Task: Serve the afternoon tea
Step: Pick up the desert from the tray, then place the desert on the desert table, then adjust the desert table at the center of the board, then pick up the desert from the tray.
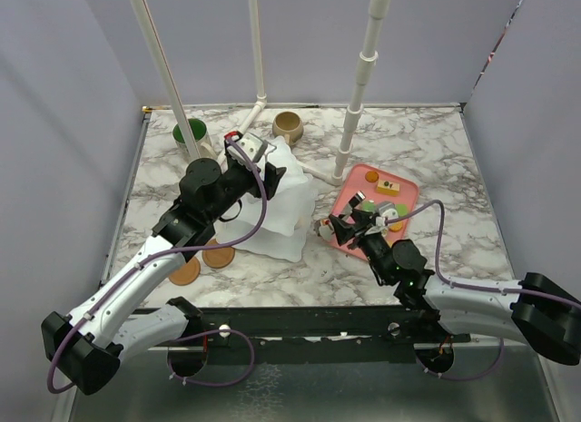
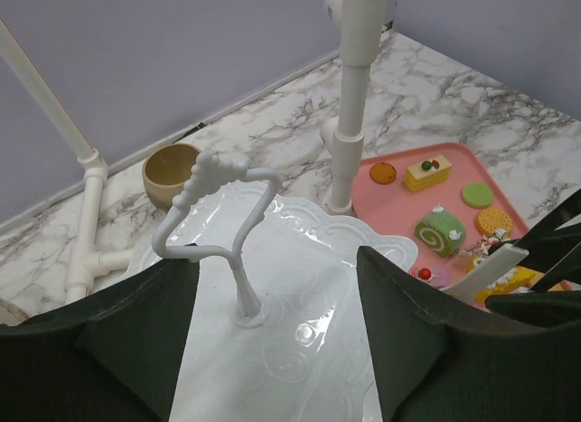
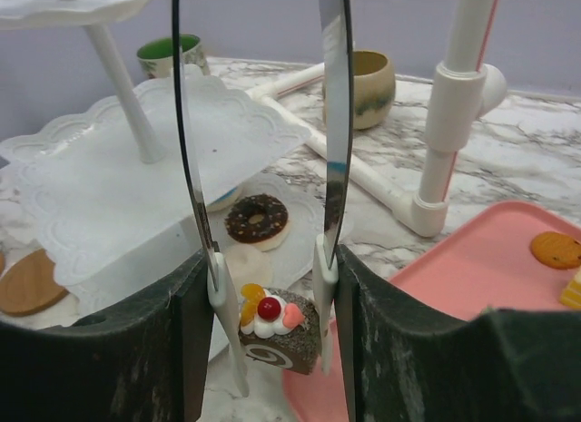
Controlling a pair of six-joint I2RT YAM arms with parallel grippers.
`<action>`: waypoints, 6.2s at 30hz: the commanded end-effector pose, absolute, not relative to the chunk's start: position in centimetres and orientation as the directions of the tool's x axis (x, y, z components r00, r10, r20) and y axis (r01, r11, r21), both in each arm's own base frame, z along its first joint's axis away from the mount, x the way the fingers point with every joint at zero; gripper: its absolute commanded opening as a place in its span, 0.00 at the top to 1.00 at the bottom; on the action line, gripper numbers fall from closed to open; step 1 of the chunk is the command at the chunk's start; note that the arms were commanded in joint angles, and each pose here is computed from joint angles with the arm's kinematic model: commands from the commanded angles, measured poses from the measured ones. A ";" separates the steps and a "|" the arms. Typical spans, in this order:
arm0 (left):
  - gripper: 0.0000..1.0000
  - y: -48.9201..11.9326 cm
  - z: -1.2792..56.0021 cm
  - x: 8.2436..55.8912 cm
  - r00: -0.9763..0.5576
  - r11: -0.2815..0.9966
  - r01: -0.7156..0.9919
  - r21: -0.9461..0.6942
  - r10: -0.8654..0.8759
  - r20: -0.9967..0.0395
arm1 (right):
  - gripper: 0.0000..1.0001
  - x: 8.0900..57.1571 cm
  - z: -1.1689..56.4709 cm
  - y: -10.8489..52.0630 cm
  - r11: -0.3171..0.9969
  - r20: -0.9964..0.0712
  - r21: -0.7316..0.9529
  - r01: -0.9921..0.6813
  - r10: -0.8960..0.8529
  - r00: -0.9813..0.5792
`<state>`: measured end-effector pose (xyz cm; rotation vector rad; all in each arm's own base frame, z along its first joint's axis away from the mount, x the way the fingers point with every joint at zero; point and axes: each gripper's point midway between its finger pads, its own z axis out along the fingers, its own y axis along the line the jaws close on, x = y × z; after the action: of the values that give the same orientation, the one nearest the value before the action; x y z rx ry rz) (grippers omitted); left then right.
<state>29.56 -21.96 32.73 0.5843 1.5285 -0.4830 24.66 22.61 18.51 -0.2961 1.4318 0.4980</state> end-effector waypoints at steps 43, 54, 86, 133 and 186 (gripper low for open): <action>0.29 -21.0 35.1 28.5 0.026 0.766 0.637 0.080 0.082 -0.996 | 0.66 23.5 17.8 33.8 0.707 -0.966 0.060 -0.704 0.218 0.137; 0.28 -21.1 35.0 28.4 0.019 0.762 0.643 0.077 0.085 -0.996 | 0.47 22.2 16.0 33.1 0.693 -0.980 0.049 -0.720 0.171 0.098; 0.30 -19.9 33.8 29.2 -0.040 0.794 0.607 0.039 0.079 -0.996 | 0.37 21.4 18.8 30.8 0.719 -0.977 0.041 -0.694 0.176 0.124; 0.88 -21.8 36.5 33.6 0.041 0.705 0.709 0.019 -0.015 -0.999 | 0.39 23.2 19.0 18.7 0.946 -0.985 0.096 -0.311 0.136 0.108; 0.43 -22.4 35.0 30.4 0.060 0.728 0.678 0.105 0.088 -0.994 | 0.85 29.9 18.6 19.5 0.909 -0.994 0.062 -0.411 0.095 0.058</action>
<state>30.86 -22.72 34.19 0.6597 1.4880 -0.5134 30.34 18.85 15.57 -0.2326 1.5232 0.3460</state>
